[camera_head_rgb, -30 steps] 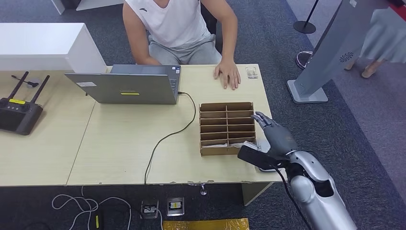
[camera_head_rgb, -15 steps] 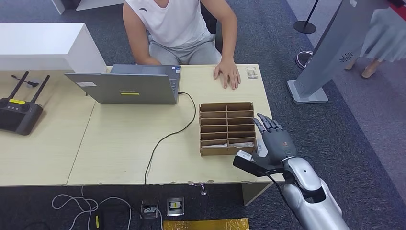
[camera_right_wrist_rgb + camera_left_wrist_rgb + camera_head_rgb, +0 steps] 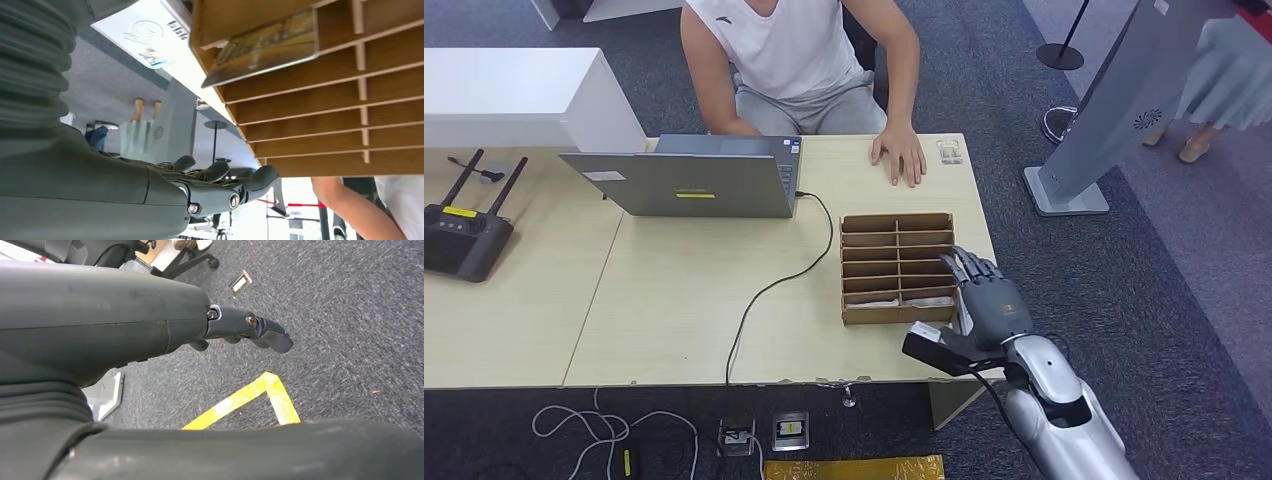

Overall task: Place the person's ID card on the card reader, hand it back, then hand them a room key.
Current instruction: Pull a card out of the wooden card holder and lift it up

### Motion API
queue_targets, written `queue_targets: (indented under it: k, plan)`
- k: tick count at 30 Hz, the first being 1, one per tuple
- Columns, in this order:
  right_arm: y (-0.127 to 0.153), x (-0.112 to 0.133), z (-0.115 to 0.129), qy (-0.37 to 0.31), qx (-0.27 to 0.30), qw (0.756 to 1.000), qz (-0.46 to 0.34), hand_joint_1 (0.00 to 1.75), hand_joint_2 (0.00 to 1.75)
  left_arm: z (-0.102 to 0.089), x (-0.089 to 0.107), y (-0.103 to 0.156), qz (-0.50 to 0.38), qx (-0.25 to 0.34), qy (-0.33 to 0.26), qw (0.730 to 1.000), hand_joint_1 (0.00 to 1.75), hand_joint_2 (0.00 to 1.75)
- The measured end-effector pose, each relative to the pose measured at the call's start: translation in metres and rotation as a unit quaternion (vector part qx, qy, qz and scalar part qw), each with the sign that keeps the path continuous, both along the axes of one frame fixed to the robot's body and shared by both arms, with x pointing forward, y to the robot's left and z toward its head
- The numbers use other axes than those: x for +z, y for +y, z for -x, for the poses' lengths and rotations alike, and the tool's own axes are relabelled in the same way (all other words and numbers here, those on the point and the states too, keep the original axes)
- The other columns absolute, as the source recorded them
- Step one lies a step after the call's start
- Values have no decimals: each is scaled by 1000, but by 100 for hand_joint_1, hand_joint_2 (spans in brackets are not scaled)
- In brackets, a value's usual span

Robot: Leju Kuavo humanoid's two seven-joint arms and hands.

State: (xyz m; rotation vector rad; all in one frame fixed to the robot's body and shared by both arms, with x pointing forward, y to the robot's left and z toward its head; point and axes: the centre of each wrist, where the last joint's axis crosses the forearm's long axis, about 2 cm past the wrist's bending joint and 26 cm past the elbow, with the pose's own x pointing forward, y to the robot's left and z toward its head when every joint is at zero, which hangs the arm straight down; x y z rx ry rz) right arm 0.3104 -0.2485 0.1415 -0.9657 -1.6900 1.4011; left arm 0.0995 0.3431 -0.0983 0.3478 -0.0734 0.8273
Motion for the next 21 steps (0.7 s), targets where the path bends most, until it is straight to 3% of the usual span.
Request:
queue_targets:
  k: [10, 21]
  plan:
    - [24, -6, 4, -38, 28, 998, -46, 0, 175, 0, 0, -3, -2, -4, 0, 1000, 0, 0]
    - [35, -15, 7, -23, 37, 998, -54, 0, 175, 0, 0, -5, 0, -5, 0, 1000, 0, 0]
